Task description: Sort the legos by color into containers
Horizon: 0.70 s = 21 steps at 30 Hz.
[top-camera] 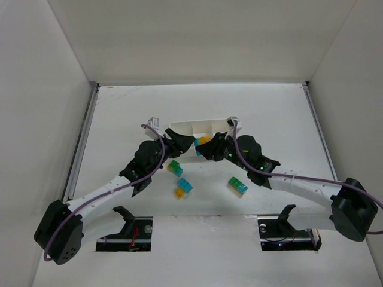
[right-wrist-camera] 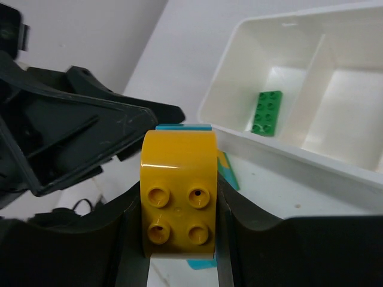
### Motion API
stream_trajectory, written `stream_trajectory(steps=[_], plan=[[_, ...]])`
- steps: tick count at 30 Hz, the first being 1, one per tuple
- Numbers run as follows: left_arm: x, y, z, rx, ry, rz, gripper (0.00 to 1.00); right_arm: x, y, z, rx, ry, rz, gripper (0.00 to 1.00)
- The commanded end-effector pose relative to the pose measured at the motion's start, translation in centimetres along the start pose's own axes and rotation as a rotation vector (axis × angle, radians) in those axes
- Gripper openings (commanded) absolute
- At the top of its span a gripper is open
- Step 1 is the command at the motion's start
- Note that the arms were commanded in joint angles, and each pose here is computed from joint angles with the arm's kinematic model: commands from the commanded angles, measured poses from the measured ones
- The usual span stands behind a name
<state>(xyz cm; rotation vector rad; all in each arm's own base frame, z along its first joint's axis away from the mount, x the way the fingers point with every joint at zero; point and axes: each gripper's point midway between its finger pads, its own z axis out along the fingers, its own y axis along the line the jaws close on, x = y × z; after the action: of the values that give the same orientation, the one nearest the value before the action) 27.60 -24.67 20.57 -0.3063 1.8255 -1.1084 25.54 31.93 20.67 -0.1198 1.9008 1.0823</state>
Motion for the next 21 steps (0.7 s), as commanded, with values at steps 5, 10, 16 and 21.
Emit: stream_trajectory(steps=[5,10,16,21], plan=[[-1.9,-3.9,-1.1,0.219,-0.069,-0.156,0.52,-2.0,4.5,0.8,-0.237,-0.052,0.197,0.25],[-2.1,-4.6,-1.9,0.277,-0.08,-0.205,0.51,-1.2,4.7,1.4,-0.275,-0.033,0.26,0.25],[-2.3,-4.5,-2.4,0.293,-0.086,-0.238,0.45,-1.6,5.2,1.8,-0.32,-0.042,0.322,0.25],[-2.5,-4.5,-2.8,0.299,-0.097,-0.254,0.43,-2.2,5.6,1.8,-0.36,-0.066,0.378,0.27]])
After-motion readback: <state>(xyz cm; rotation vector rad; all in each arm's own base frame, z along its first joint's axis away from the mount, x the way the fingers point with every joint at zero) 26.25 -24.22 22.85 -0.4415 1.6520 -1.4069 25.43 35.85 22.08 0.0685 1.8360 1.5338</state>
